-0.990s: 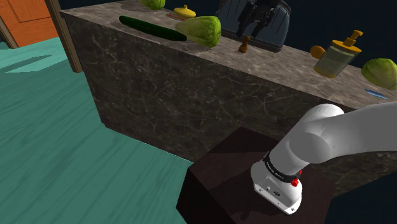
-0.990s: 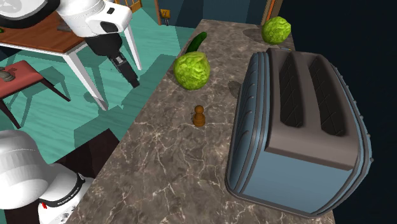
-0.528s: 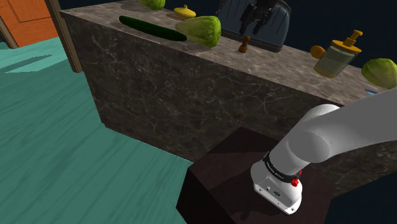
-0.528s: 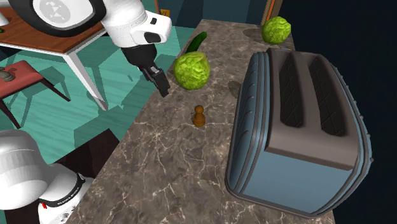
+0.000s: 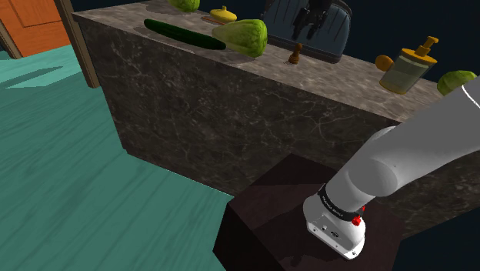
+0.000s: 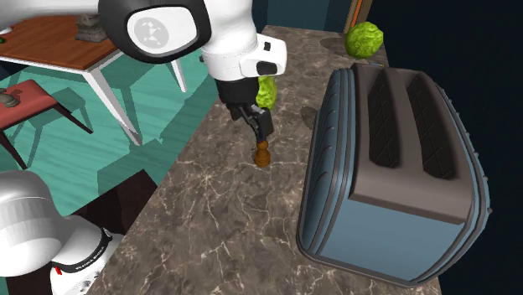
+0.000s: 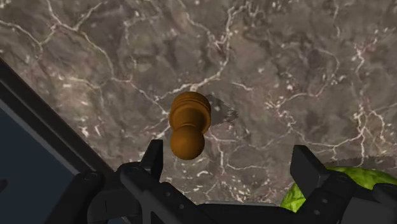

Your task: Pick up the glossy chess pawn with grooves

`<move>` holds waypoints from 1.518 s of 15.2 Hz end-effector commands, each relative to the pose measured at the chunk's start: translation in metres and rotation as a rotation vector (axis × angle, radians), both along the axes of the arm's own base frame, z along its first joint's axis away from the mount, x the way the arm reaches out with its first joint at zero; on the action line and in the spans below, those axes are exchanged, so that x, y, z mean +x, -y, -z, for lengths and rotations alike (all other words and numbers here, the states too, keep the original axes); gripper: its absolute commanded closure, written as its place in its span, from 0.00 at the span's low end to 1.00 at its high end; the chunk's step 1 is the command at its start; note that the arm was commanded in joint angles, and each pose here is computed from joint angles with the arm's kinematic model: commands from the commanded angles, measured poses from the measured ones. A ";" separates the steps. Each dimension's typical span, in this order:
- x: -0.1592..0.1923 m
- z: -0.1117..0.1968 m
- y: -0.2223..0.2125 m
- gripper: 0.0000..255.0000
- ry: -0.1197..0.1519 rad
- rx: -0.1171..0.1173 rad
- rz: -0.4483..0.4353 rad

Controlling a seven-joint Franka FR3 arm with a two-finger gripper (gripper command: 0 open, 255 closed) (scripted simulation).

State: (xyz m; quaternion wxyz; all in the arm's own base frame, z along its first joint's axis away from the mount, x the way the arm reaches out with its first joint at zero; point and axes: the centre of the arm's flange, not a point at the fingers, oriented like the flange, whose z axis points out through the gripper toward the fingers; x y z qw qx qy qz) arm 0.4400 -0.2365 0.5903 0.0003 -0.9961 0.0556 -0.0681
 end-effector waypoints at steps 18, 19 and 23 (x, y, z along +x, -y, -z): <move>0.013 0.046 0.029 1.00 -0.009 -0.008 -0.003; 0.014 0.046 0.029 1.00 -0.009 -0.008 -0.003; 0.014 0.035 0.029 1.00 -0.009 -0.008 -0.003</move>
